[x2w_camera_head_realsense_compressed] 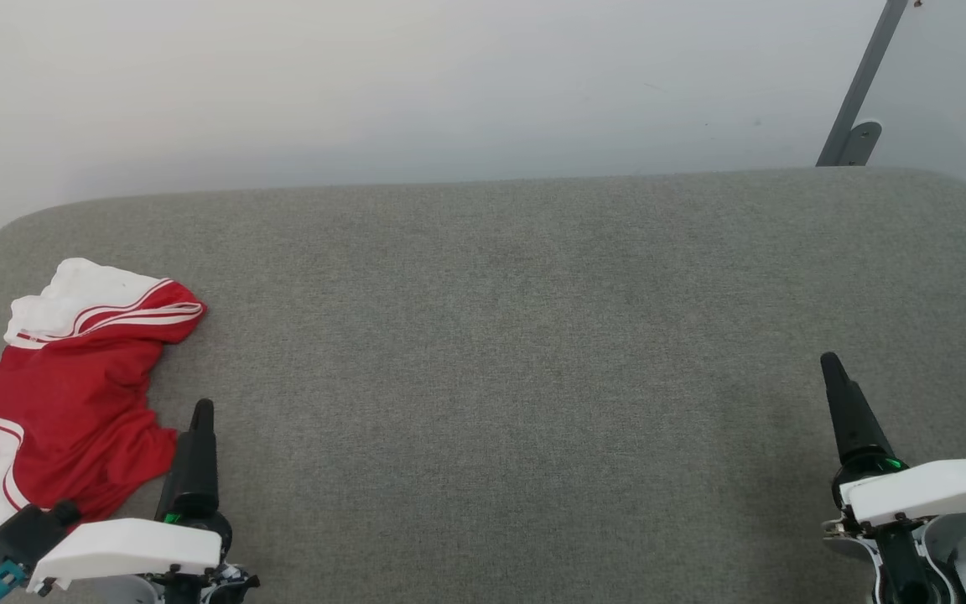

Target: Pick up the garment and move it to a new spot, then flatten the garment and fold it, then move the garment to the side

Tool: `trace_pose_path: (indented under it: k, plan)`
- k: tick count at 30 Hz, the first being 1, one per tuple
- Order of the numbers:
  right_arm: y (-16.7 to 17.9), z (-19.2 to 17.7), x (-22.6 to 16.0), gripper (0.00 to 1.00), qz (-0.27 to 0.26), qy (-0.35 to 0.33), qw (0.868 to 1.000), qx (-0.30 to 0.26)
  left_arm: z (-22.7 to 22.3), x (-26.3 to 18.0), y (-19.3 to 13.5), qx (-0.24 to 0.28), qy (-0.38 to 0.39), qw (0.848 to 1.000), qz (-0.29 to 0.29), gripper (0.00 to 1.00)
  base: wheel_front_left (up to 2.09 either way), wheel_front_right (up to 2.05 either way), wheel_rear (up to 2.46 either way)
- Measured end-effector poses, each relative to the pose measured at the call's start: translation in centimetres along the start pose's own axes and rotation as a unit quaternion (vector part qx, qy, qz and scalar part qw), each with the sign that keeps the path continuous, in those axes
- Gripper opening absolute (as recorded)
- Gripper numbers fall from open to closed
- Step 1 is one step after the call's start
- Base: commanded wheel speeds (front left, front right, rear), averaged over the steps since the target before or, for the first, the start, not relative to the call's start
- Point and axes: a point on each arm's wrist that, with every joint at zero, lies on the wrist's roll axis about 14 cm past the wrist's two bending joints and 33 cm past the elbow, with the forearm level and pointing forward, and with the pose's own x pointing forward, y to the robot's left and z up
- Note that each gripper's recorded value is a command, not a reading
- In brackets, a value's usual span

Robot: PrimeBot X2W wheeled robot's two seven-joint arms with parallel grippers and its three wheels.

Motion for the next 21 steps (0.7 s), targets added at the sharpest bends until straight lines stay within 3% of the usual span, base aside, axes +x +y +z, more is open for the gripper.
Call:
trace_pose_path:
  k: [8, 21]
  plan:
    - [0.3, 0.6, 0.2, 1.0, 0.009, -0.004, 0.997, -0.081, -0.6, -0.3, 0.0, 0.067, 0.005, 0.998, 0.003, 1.0, 0.0, 0.0, 0.0]
    - [0.5, 0.9, 1.3, 1.0, 0.018, -0.012, 0.978, -0.205, -1.6, 0.1, -0.7, 0.175, 0.01, 0.985, -0.007, 1.0, 0.0, 0.0, 0.0]
